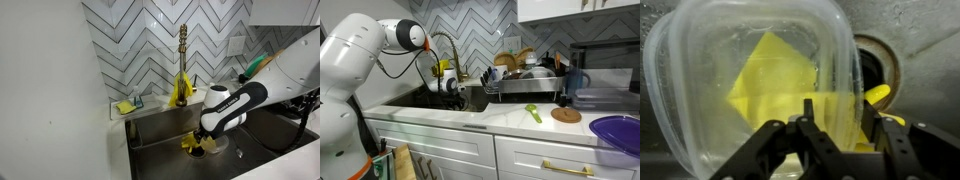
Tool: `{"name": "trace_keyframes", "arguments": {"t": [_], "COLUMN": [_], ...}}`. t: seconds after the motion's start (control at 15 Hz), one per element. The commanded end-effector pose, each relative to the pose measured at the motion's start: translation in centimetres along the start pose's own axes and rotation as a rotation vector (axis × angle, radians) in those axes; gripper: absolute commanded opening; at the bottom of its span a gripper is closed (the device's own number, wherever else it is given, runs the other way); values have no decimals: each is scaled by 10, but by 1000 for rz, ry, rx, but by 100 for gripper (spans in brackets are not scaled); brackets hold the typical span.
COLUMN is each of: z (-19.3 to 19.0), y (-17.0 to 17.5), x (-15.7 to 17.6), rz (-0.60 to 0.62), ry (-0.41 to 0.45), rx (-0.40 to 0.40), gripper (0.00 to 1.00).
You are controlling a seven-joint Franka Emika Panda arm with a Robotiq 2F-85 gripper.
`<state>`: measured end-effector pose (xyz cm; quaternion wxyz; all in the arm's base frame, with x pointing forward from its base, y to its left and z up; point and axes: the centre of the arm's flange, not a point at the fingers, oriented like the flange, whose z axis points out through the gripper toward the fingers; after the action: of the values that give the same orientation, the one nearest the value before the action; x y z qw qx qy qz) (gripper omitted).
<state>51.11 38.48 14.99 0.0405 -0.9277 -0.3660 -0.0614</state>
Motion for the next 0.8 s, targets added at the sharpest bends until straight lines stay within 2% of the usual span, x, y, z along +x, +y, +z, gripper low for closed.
{"name": "trace_keyframes", "arguments": {"t": [0.0, 0.13, 0.2, 0.4, 0.53, 0.73], "z": [-5, -15, -19, -36, -50, -70], "y": [-6, -8, -8, -10, -10, -11], "x": [8, 13, 16, 22, 25, 26], "rz": [14, 32, 38, 44, 43, 49], "ry": [10, 6, 2, -24, -56, -131], "rx": [-27, -28, -32, -44, -50, -48], "gripper": [20, 4, 0, 2, 1, 2]}}
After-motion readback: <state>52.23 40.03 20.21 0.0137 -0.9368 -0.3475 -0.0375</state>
